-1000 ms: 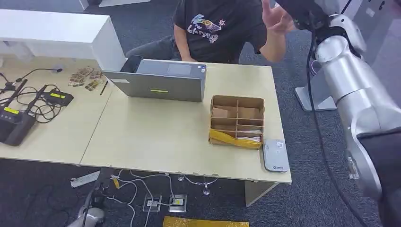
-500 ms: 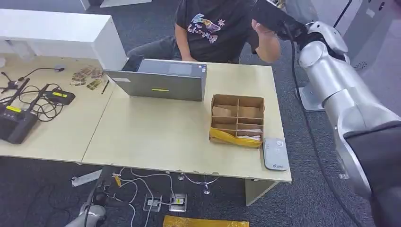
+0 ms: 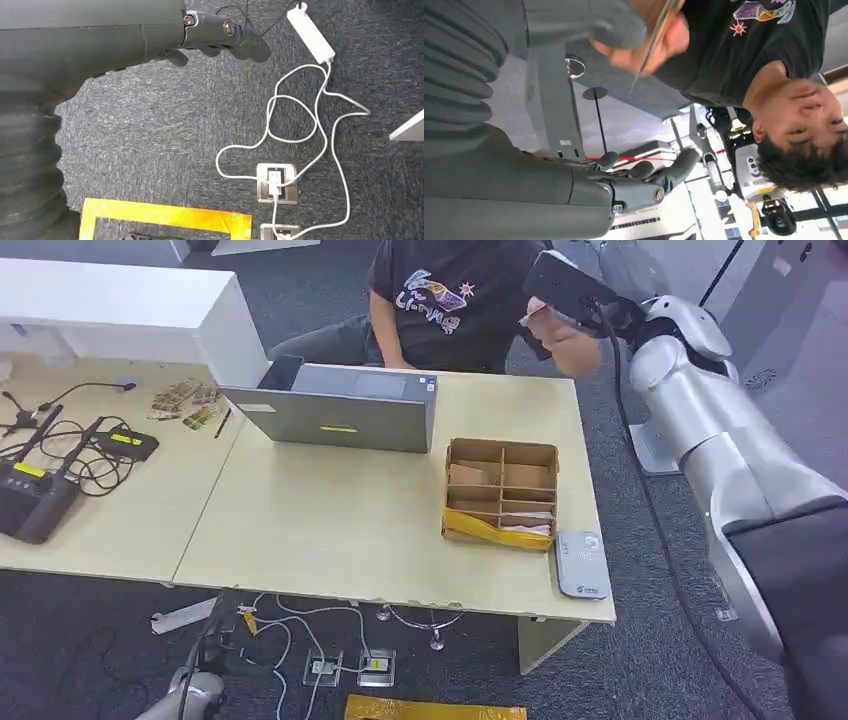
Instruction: Pass the card to the sensor for recognition and then transmit it.
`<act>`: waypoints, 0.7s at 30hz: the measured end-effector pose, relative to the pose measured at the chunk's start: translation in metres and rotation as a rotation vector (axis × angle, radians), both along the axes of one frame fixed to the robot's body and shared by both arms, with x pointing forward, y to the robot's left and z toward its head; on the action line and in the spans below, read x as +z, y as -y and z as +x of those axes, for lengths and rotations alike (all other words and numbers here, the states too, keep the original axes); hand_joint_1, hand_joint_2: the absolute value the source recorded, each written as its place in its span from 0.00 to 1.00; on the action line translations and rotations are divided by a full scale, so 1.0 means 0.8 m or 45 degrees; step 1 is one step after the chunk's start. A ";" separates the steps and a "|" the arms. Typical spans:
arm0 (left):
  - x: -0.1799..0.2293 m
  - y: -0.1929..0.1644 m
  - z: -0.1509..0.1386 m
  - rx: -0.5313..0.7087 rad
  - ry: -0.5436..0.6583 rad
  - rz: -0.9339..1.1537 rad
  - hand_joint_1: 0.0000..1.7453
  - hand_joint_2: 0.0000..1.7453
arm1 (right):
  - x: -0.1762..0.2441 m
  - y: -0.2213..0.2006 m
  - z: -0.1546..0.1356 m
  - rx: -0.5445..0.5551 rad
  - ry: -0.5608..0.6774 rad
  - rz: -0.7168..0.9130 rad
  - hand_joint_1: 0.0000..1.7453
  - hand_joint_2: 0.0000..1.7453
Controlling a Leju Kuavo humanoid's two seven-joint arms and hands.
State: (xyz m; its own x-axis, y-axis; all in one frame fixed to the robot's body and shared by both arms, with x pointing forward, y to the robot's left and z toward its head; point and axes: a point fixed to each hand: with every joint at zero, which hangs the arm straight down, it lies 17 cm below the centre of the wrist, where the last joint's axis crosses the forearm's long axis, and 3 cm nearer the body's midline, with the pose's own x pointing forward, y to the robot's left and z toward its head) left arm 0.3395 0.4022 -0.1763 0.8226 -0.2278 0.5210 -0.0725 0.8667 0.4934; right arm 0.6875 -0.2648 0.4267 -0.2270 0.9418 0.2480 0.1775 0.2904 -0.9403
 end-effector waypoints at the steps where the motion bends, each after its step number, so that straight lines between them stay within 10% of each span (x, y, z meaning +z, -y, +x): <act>1: 0.000 0.000 0.000 0.000 0.000 0.000 0.00 1.00 | 0.001 0.000 0.000 0.000 0.006 0.003 0.00 1.00; 10: 0.001 -0.003 0.000 0.013 0.004 0.010 0.00 1.00 | 0.012 -0.012 -0.005 0.108 0.050 0.122 0.00 1.00; 21: 0.002 -0.007 -0.001 0.043 0.032 -0.003 0.00 1.00 | -0.027 -0.091 -0.056 0.696 -0.127 0.568 0.00 1.00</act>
State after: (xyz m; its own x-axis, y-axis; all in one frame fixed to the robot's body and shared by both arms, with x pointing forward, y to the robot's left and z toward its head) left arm 0.3389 0.4076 -0.1747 0.8163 -0.1989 0.5423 -0.1141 0.8648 0.4889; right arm 0.6430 -0.1924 0.4050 -0.5942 0.5030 0.6276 -0.1841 0.6745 -0.7150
